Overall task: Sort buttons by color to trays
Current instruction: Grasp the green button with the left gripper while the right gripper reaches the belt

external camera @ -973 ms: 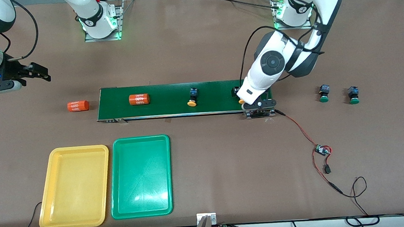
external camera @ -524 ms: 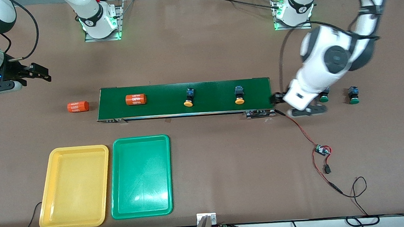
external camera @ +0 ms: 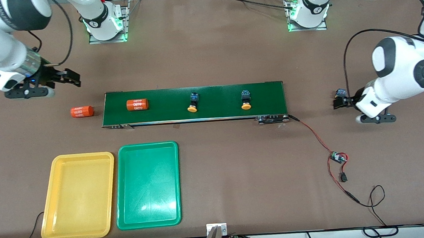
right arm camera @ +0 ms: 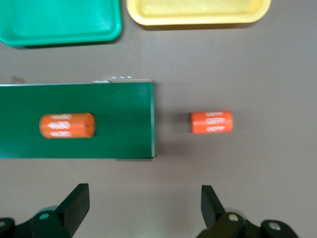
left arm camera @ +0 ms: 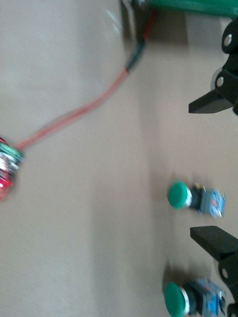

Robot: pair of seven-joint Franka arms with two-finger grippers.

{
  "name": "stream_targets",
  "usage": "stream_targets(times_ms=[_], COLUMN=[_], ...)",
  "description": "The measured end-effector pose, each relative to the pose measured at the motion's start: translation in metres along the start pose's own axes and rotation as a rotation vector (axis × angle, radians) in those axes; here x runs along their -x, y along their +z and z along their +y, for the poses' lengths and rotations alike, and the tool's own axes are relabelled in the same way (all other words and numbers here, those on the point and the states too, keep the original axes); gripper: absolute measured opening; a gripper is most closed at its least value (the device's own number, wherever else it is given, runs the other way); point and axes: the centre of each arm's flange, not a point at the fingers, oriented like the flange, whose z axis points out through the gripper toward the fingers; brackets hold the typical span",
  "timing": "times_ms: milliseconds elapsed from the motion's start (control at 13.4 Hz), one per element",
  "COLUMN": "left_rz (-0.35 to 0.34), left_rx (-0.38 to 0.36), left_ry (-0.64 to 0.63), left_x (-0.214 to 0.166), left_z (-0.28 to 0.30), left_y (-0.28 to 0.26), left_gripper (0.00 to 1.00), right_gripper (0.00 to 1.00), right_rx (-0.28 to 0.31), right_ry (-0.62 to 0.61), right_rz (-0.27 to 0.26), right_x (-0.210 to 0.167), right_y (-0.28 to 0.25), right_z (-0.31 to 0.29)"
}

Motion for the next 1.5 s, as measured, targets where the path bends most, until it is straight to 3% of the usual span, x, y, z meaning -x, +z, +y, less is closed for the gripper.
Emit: stream_targets(times_ms=[299, 748, 1272, 1497], left_rz=[-0.085, -0.074, -0.096, -0.111], left_rx=[-0.049, -0.038, 0.005, 0.015], left_ry=[0.059, 0.109, 0.178, 0.178], left_x=[0.025, 0.054, 0.061, 0.063], left_z=[-0.019, -0.010, -0.042, -0.042], left_y=[0.036, 0.089, 0.112, 0.121], left_gripper=[1.00, 1.00, 1.00, 1.00], right_gripper=[1.00, 1.00, 1.00, 1.00], right_rx=[0.002, 0.033, 0.004, 0.014], right_ry=[0.020, 0.043, 0.113, 0.097], right_rz=[0.040, 0.023, 0.090, 0.082], right_x=[0.005, 0.018, 0.022, 0.028], right_y=[0.016, 0.069, 0.106, 0.125], right_z=[-0.070, -0.160, -0.215, -0.232])
